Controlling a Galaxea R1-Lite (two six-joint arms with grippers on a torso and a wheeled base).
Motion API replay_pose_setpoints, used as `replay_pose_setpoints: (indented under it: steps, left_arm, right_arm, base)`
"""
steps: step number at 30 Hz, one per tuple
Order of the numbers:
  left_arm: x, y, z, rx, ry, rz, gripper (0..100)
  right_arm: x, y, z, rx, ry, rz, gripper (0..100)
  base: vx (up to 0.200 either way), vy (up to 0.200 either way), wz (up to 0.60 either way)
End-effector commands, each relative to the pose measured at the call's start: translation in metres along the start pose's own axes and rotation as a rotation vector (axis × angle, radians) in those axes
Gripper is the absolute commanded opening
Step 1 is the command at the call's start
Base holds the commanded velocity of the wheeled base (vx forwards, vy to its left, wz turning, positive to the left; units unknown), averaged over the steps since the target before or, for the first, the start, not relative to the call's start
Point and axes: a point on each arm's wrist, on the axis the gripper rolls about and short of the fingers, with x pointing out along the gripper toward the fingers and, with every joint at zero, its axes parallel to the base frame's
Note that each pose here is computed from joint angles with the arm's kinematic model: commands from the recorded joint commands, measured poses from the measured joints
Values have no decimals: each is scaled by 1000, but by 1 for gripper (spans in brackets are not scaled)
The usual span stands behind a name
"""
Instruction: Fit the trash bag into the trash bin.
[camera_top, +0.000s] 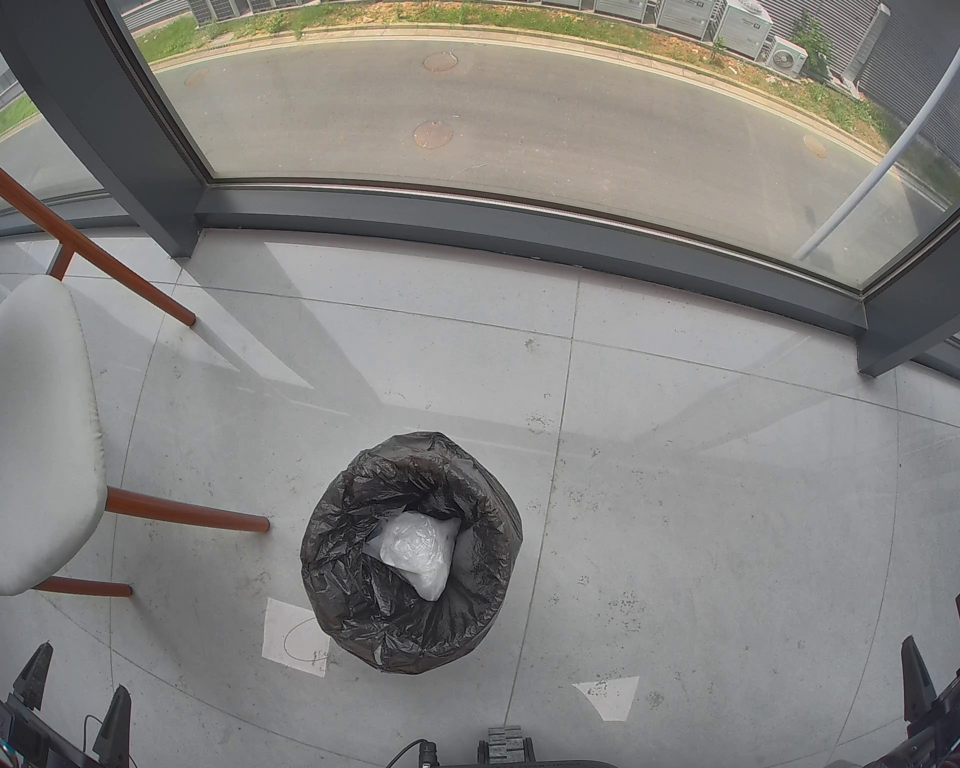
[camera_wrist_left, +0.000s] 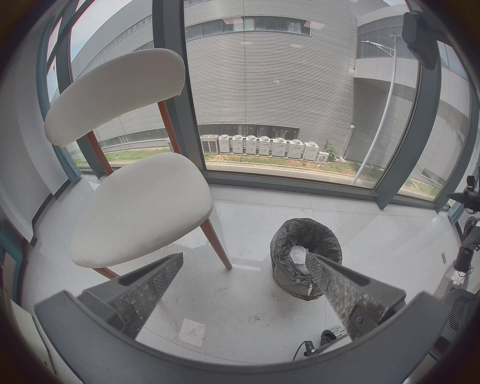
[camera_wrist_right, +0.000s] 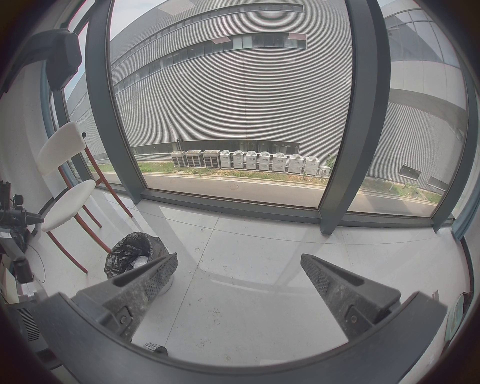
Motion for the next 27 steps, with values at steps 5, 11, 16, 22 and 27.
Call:
replay_pose_setpoints:
  steps: [5,11,16,22,27]
  left_arm:
    - [2,0,-4,0,21,-1,100]
    - [2,0,-4,0,20,-1,100]
    - [2,0,-5,0,20,-1,100]
    - [2,0,-4,0,20,-1,100]
    - [2,0,-4,-2,20,-1,100]
  right_arm:
    - [1,0,-4,4,15,-4,100]
    - [1,0,-4,6,17,-9,100]
    - [1,0,-4,6,15,-9,100]
    - [1,0,-4,6,17,-9,100]
    - [1,0,-4,7,15,-9,100]
  base:
    - [-200,0,0]
    - [-200,0,0]
    - [-120,0,0]
    - [0,0,0]
    - [0,160,0]
